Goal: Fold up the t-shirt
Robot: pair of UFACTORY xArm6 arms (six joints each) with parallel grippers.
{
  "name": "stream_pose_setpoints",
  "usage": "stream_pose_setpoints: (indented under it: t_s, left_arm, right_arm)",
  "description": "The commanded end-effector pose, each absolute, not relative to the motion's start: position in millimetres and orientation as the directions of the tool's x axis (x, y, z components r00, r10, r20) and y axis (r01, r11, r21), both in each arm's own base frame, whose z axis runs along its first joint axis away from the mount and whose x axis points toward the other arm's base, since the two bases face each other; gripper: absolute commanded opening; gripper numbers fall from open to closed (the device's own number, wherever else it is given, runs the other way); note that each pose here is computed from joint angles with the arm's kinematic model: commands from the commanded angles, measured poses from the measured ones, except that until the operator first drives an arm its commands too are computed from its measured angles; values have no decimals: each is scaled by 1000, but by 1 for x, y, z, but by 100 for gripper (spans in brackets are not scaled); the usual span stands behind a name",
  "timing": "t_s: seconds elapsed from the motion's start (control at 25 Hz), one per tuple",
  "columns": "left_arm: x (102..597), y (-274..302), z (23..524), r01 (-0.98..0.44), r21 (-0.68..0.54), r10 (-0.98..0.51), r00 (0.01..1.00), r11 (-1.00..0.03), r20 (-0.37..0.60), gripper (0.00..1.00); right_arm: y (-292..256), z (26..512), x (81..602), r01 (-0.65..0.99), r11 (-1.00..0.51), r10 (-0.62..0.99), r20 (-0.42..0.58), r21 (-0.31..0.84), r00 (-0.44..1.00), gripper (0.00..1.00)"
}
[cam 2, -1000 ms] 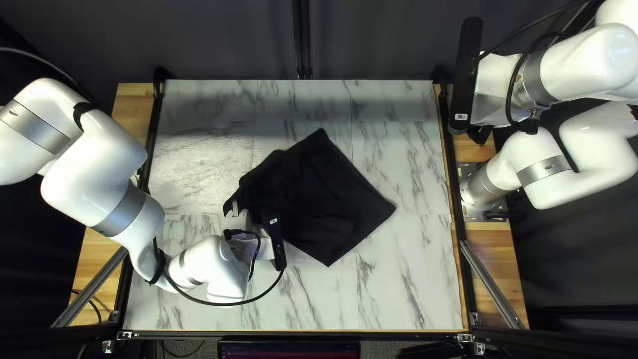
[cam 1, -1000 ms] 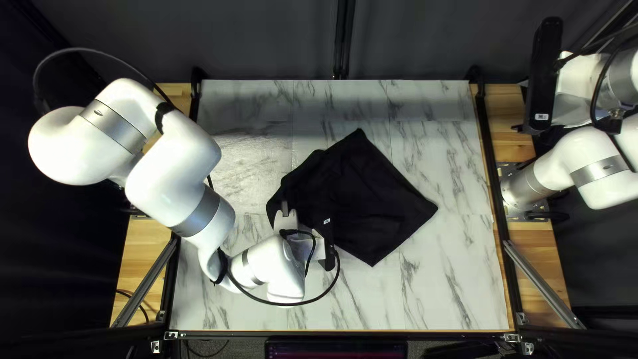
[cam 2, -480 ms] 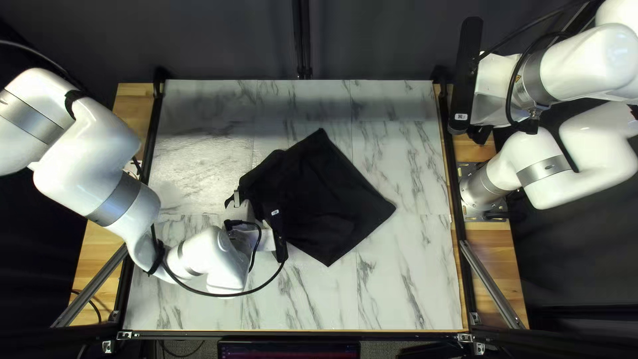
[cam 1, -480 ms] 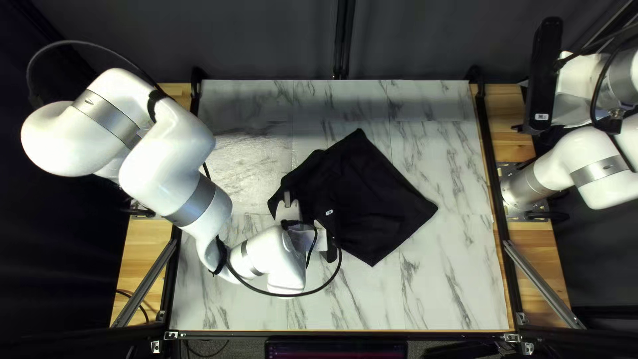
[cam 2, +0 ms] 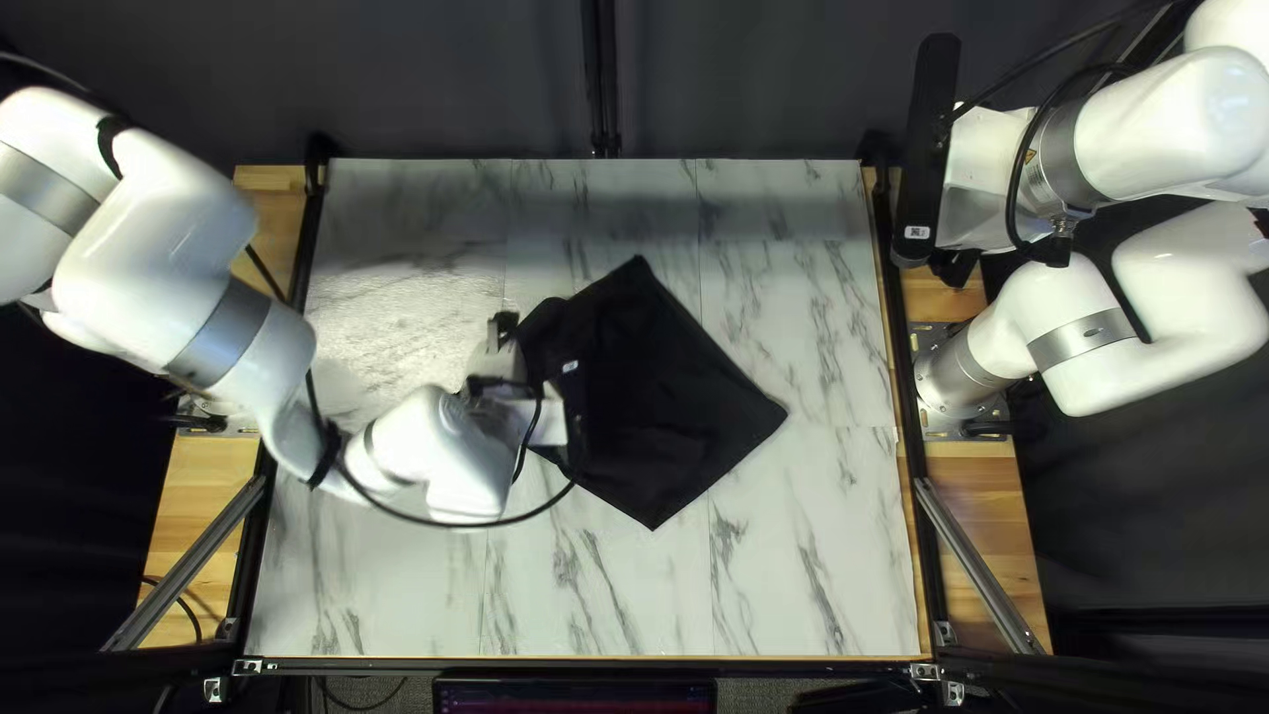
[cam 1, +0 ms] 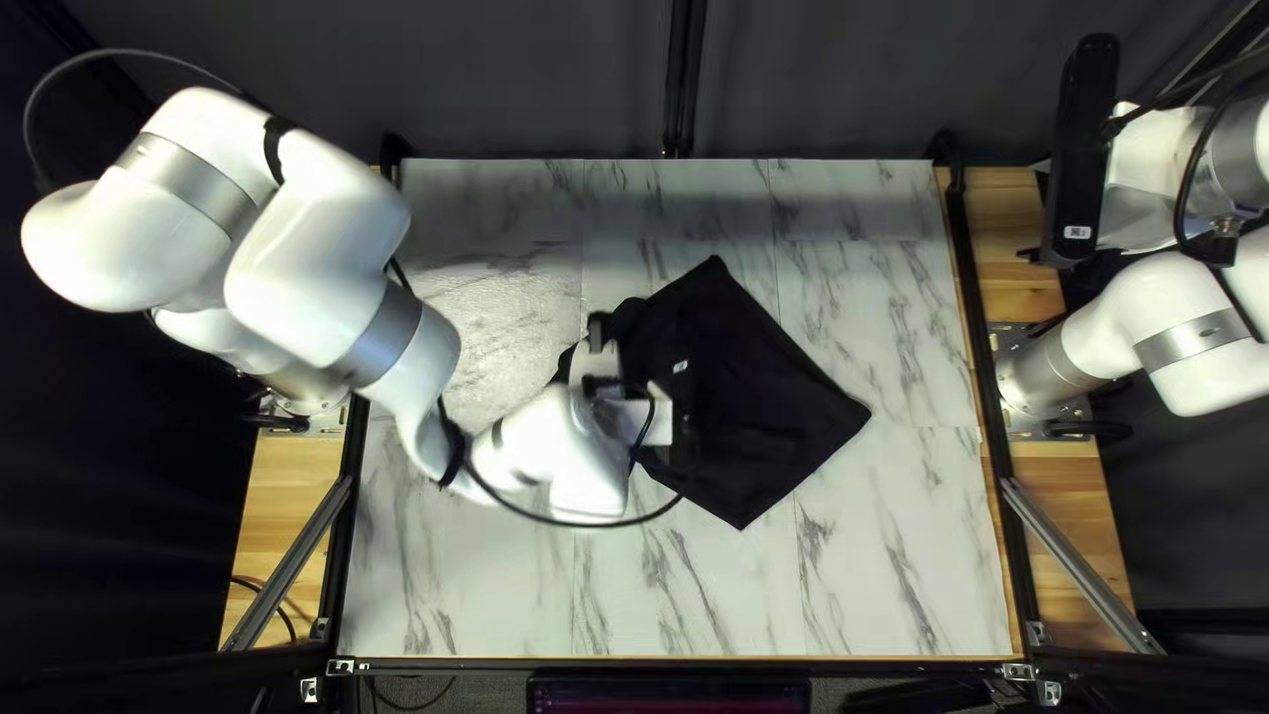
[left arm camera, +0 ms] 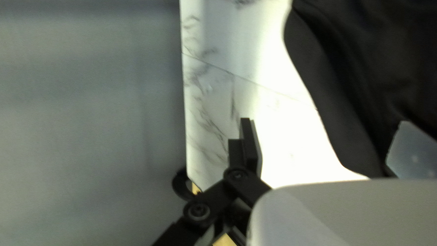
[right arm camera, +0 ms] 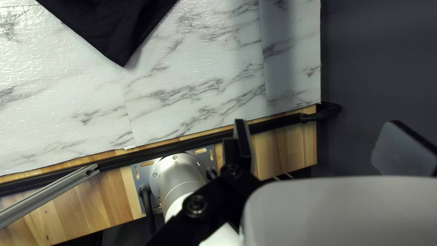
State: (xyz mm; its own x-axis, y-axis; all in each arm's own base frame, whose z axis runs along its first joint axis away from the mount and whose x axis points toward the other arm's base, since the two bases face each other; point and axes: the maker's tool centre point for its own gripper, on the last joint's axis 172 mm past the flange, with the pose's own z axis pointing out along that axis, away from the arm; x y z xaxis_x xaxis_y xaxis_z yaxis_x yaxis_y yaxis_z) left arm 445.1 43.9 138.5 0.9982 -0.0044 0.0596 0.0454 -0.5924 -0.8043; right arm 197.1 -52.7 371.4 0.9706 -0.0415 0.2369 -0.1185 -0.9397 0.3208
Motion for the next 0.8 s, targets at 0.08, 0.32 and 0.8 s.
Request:
stream_pose_setpoints:
  t_s: [0.08, 0.32, 0.8]
  left_arm:
    - [430, -7, 149, 47, -797, -28, 996, -602, 80, 100]
    - [423, -65, 137, 55, -779, -32, 995, -625, 95, 100]
    - [429, -89, 78, 64, -728, 13, 997, -683, 76, 100]
  right_arm:
    - [-53, 371, 197, -119, -940, -42, 237, 321, 971, 100]
    - [-53, 371, 197, -119, -940, -42, 237, 321, 971, 100]
    - [-53, 371, 197, -119, -940, -42, 237, 321, 971, 100]
